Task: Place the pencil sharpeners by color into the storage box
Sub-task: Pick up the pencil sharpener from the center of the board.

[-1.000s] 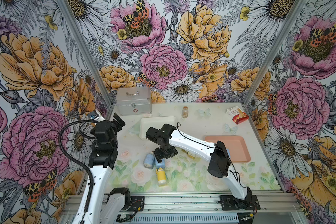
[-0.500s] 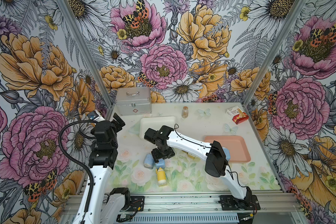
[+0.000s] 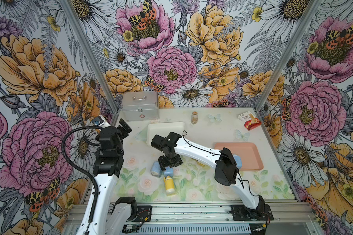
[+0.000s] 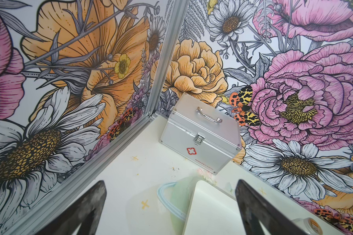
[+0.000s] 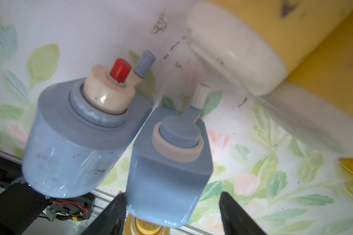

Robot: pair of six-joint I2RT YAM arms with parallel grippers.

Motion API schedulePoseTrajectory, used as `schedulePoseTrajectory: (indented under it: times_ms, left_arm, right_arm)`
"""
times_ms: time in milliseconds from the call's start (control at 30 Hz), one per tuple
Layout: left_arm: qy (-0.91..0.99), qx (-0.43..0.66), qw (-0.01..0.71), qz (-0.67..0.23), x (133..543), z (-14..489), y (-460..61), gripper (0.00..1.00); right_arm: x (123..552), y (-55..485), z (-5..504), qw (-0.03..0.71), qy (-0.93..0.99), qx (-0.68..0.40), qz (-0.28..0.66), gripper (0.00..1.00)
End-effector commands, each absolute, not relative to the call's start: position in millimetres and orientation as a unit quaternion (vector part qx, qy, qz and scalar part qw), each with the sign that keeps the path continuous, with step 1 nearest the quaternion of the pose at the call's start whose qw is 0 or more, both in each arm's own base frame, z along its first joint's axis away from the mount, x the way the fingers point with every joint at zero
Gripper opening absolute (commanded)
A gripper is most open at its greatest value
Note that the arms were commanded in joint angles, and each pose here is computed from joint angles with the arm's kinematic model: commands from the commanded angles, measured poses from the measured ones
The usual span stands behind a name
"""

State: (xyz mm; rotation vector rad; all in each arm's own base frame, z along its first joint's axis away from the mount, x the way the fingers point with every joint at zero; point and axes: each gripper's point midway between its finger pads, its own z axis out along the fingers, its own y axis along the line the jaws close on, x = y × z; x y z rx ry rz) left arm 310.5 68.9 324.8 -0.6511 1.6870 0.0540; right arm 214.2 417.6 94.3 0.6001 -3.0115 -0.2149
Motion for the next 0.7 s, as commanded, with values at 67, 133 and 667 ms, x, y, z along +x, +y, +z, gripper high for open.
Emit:
schedulePoseTrajectory:
  times_ms: [67,133,667]
  left_arm:
    - [0.736,-0.285,0.613,0.019,309.8,319.8,70.1,0.99]
    - [0.736,-0.285,0.614,0.018,309.8,320.1,70.0,0.99]
    - [0.736,-0.284,0.614,0.015,310.2,320.5,69.0,0.99]
  right_arm:
    - [220.7,424.7,86.5,0.034,-0.98,0.182,-0.077,0.72]
    - [220.3,425.1,84.3,0.036,-0.98,0.181,-0.077,0.72]
    - [219.8,422.7,71.1,0.046,-0.98,0.181,-0.065,0.63]
